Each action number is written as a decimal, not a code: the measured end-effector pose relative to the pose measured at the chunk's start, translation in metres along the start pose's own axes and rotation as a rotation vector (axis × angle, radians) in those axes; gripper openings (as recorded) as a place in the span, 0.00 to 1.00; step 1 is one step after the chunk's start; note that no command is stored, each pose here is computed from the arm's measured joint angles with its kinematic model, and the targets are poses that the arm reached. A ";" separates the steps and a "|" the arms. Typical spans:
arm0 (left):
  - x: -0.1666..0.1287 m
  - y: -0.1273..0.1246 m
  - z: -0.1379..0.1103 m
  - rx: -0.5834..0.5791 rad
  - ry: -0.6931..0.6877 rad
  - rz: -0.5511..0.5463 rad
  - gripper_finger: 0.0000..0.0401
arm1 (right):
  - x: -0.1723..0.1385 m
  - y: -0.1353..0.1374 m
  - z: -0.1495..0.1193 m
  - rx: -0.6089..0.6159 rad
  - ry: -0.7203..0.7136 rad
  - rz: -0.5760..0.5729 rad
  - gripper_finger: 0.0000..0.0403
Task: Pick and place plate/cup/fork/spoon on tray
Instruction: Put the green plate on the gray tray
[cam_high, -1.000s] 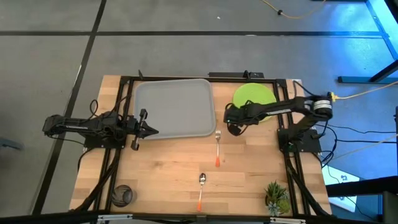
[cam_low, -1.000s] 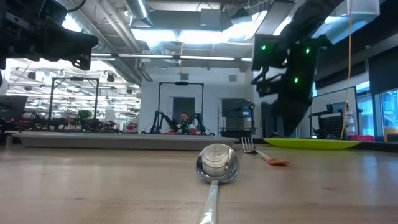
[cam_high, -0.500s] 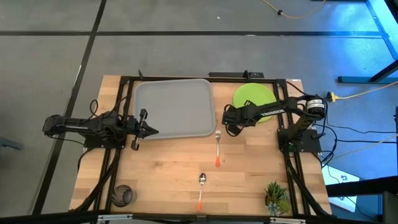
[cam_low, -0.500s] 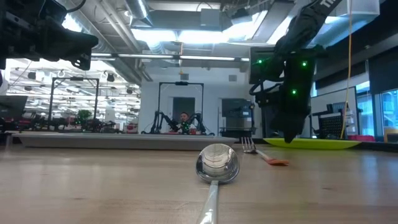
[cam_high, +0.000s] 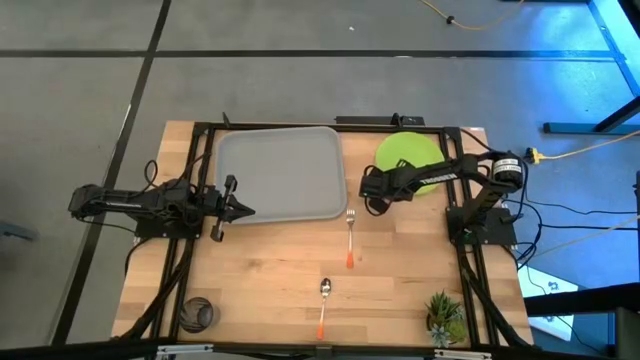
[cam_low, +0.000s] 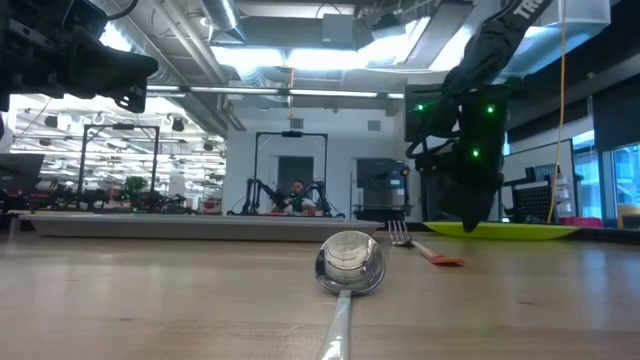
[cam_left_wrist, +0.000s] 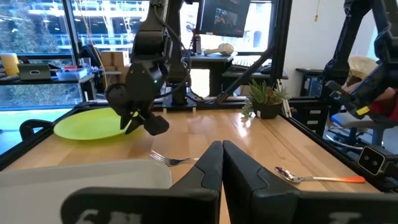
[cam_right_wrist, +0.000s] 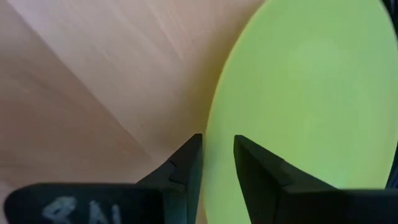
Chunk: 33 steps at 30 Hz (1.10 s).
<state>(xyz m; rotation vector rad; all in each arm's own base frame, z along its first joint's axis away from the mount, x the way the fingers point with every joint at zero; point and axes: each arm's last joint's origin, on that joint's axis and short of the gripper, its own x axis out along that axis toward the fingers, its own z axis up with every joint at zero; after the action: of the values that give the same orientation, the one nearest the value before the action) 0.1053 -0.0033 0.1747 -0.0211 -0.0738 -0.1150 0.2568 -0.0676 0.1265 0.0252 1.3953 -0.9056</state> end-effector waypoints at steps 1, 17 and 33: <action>0.000 0.000 0.000 0.000 0.000 0.000 0.00 | 0.002 -0.001 -0.001 0.002 0.006 -0.003 0.25; 0.000 0.000 0.000 -0.001 0.000 0.000 0.00 | 0.011 -0.013 0.003 0.056 0.014 -0.018 0.06; 0.000 0.000 0.000 0.000 0.000 0.000 0.00 | -0.012 0.010 -0.003 -0.118 -0.053 -0.063 0.01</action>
<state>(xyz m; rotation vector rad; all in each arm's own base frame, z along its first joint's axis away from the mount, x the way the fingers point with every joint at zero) 0.1053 -0.0033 0.1747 -0.0207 -0.0738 -0.1149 0.2614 -0.0526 0.1313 -0.1322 1.4037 -0.8688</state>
